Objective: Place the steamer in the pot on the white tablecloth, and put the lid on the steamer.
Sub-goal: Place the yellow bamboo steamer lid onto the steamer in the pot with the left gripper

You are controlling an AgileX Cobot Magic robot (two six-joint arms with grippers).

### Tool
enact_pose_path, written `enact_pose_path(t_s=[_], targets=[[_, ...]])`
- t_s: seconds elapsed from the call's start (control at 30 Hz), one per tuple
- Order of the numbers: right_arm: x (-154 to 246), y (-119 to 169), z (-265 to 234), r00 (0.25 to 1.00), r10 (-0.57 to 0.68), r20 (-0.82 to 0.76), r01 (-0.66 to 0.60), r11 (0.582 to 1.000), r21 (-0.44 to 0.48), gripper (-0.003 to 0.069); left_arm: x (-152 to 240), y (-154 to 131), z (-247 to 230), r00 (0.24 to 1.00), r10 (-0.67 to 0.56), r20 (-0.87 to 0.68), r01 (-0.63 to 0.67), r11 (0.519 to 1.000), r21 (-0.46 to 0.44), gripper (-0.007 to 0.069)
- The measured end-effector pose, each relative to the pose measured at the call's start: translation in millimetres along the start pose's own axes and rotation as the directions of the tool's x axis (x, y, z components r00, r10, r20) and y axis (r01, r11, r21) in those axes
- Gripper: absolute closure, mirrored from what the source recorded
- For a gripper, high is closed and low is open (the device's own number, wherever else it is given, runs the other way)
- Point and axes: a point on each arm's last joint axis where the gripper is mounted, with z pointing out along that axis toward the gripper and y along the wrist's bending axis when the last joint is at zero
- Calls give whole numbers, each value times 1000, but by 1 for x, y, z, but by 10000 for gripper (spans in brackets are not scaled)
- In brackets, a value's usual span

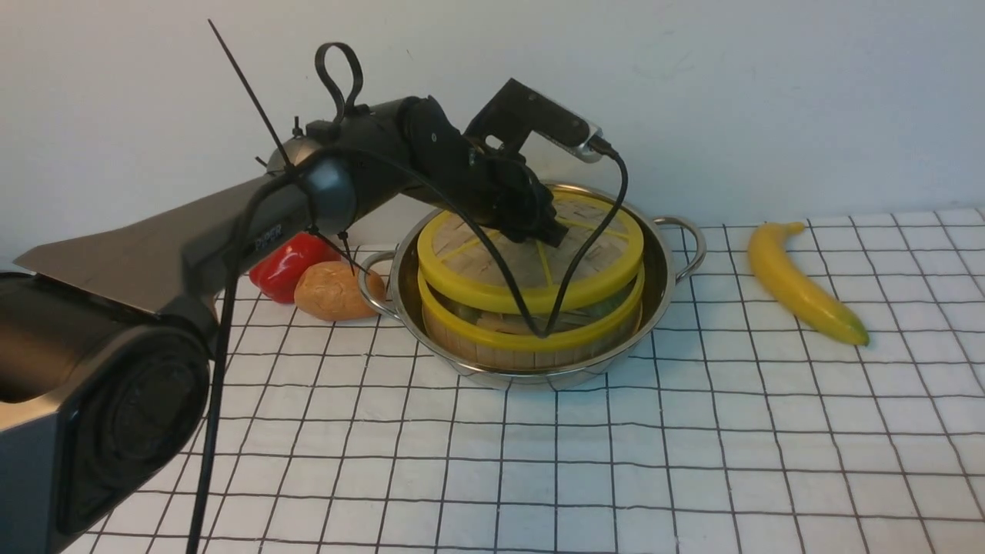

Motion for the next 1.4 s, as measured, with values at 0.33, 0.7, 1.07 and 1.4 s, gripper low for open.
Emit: enact_pose_path(t_s=[0.33, 0.7, 1.07, 1.4], targets=[[0, 0, 0, 1000, 0, 0, 0, 1000, 0, 419, -1, 0, -1, 1000, -23, -6, 23, 1000, 8, 501], [0, 0, 0, 1000, 0, 0, 0, 1000, 0, 419, -3, -3, -8, 999, -18, -31, 19, 999, 32, 501], [0, 0, 0, 1000, 0, 0, 0, 1000, 0, 419, -2, -6, -15, 997, -13, -76, 18, 998, 68, 501], [0, 0, 0, 1000, 0, 0, 0, 1000, 0, 419, -2, -6, -16, 997, -15, -75, 20, 997, 72, 501]])
